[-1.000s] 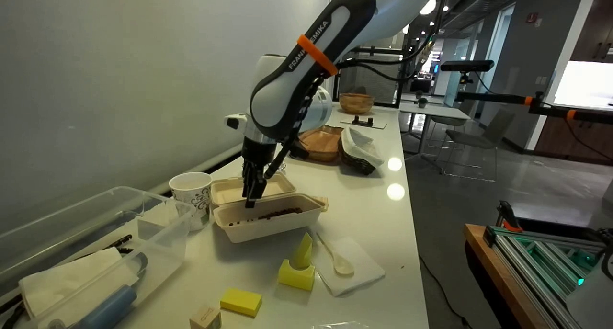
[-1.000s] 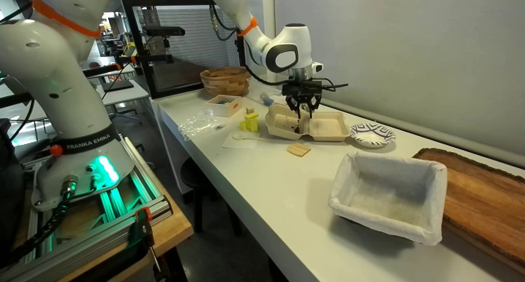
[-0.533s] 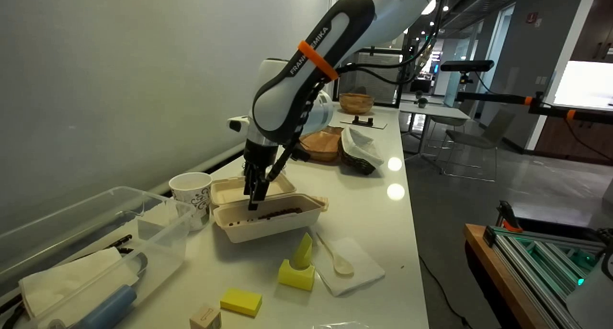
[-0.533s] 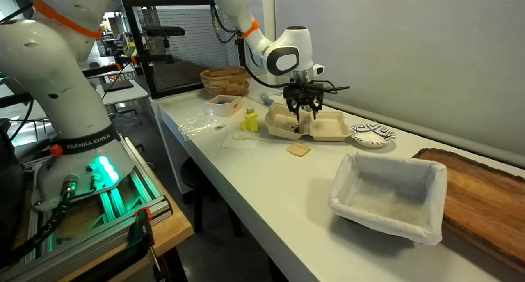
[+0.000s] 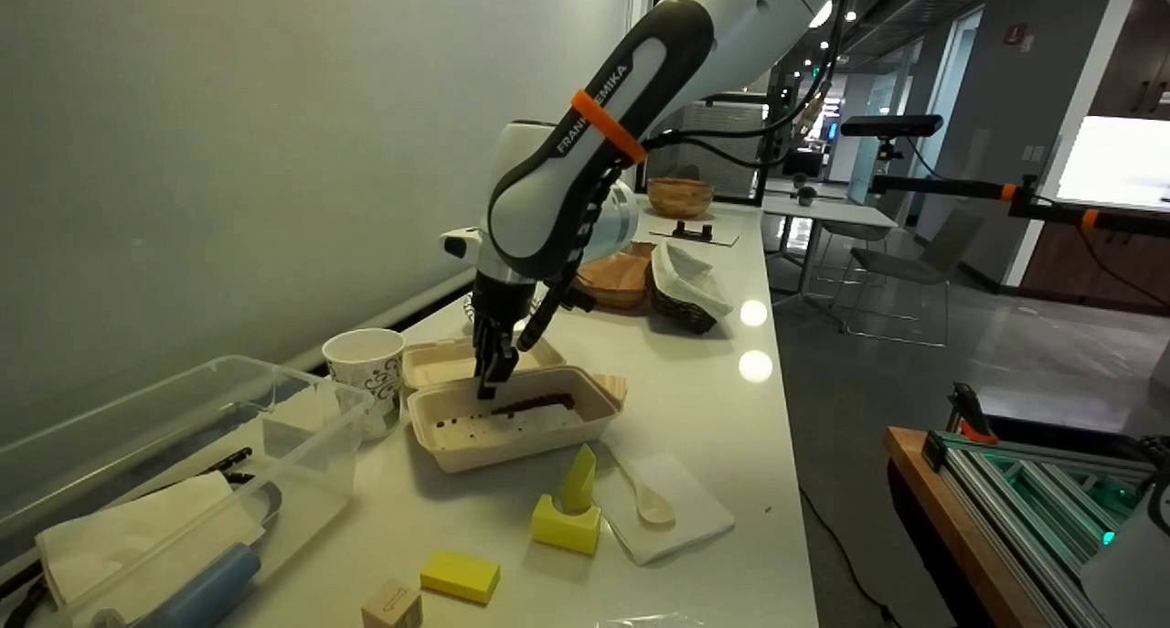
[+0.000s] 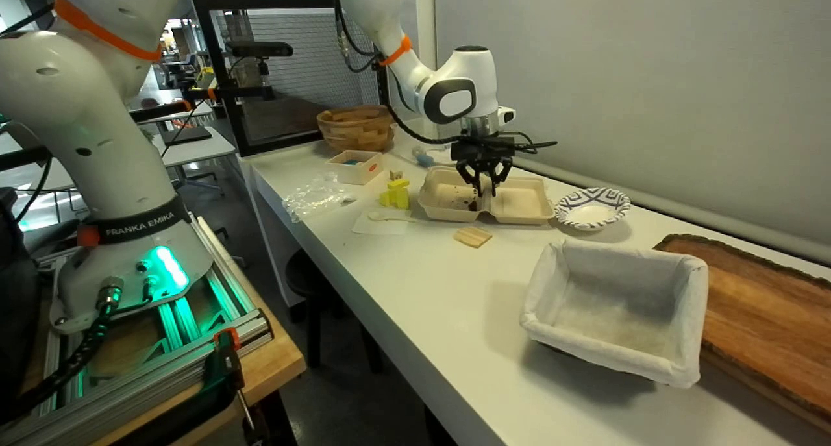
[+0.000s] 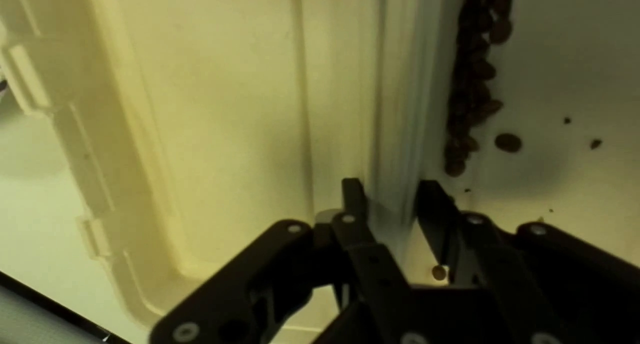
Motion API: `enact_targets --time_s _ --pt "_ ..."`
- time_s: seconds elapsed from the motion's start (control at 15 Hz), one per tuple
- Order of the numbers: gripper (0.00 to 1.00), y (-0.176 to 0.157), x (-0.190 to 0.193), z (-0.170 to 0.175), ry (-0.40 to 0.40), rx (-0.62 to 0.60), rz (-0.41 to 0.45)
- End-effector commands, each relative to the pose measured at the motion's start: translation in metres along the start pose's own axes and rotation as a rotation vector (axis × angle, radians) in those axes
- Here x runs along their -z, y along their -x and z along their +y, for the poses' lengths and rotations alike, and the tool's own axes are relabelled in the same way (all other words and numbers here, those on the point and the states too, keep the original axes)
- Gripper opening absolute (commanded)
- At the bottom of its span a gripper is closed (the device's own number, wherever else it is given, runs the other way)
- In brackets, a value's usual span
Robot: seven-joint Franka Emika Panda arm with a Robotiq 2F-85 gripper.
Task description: Move the takeaway pack closer to the edge and move the small beige object closer to the wall
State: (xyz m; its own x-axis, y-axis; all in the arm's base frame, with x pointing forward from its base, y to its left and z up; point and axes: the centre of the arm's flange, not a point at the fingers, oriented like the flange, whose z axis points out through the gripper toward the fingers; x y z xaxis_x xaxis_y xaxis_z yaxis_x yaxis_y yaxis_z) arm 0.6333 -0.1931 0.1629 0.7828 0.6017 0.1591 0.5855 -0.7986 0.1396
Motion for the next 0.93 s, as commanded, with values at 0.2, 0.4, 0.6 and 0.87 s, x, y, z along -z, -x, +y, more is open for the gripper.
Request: enact_targets --time_s 0.2,0.4,0.6,0.87 --pt "0.24 0.004 -0.008 0.004 0.023 0.029 -0.002" --pt "0.14 0.000 -0.004 0.002 0.015 0.029 -0.005" --pt "0.03 -0.004 0.001 -0.001 0.016 0.028 -0.015" --pt "0.01 -0.008 0.014 -0.003 0.011 0.008 -0.031"
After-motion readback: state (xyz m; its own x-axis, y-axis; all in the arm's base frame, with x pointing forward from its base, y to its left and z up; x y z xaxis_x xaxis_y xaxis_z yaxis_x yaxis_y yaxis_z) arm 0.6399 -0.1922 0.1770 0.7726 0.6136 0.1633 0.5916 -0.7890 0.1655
